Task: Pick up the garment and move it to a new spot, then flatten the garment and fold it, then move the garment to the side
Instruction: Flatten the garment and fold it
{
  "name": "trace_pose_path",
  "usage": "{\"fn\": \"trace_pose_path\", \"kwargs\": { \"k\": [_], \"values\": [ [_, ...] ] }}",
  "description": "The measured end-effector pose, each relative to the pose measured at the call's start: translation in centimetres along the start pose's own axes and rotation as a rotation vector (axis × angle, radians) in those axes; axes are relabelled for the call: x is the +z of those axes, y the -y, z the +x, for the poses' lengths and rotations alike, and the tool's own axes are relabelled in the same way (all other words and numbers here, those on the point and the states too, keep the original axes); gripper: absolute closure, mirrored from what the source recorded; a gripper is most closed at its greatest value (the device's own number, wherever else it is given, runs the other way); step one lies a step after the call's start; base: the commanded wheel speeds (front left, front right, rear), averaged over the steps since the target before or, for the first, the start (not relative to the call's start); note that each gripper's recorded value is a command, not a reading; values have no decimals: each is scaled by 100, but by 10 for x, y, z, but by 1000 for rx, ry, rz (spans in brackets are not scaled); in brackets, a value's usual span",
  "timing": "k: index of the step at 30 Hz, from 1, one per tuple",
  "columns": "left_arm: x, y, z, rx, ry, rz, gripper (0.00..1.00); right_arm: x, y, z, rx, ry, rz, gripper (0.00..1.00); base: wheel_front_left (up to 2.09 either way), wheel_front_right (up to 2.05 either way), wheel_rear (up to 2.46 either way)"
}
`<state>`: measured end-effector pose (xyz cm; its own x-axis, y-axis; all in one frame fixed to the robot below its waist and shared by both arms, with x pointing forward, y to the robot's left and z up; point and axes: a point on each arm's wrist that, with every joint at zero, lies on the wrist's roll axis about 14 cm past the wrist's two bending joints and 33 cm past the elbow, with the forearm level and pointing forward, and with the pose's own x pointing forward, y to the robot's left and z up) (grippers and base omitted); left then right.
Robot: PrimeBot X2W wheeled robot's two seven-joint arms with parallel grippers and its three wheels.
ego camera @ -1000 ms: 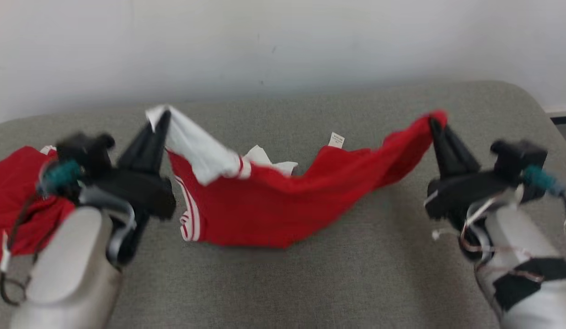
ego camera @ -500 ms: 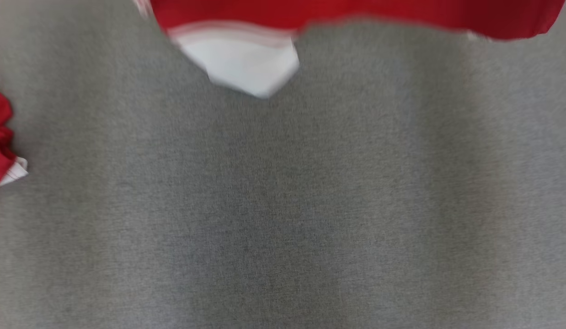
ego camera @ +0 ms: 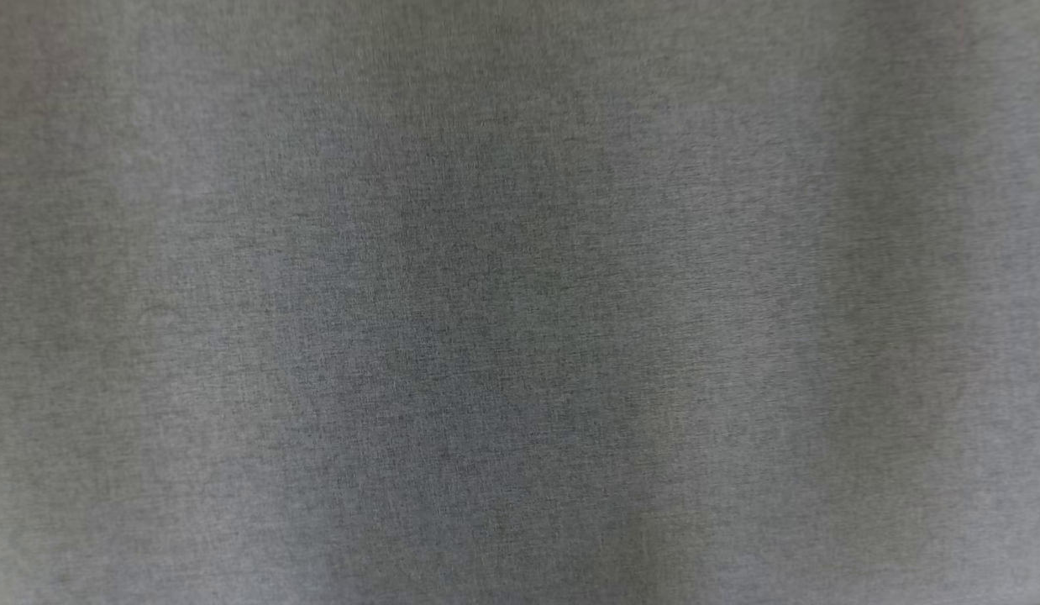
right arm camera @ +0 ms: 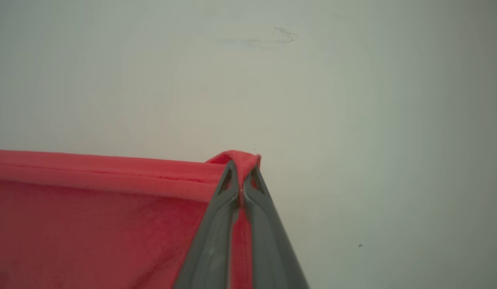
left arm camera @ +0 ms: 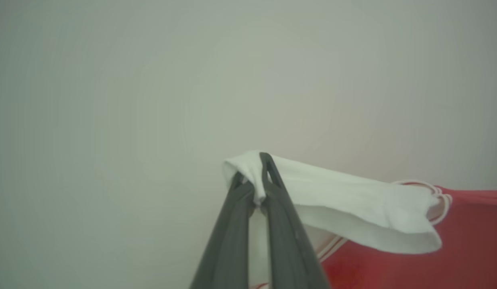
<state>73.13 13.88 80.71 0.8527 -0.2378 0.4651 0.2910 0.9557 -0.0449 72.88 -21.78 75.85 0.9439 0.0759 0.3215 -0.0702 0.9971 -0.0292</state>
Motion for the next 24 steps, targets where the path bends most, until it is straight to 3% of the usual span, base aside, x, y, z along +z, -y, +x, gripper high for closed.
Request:
{"fn": "trace_pose_path", "kwargs": {
  "k": [12, 24],
  "values": [
    [-74, -20, -2, 45, -94, -23, 100, -70, -8, 15, 5, -84, -20, 100, 0, 0, 0],
    [-83, -20, -3, 31, -108, -1, 100, -77, -18, 18, 28, -89, -39, 100, 0, 0, 0]
  ]
}}
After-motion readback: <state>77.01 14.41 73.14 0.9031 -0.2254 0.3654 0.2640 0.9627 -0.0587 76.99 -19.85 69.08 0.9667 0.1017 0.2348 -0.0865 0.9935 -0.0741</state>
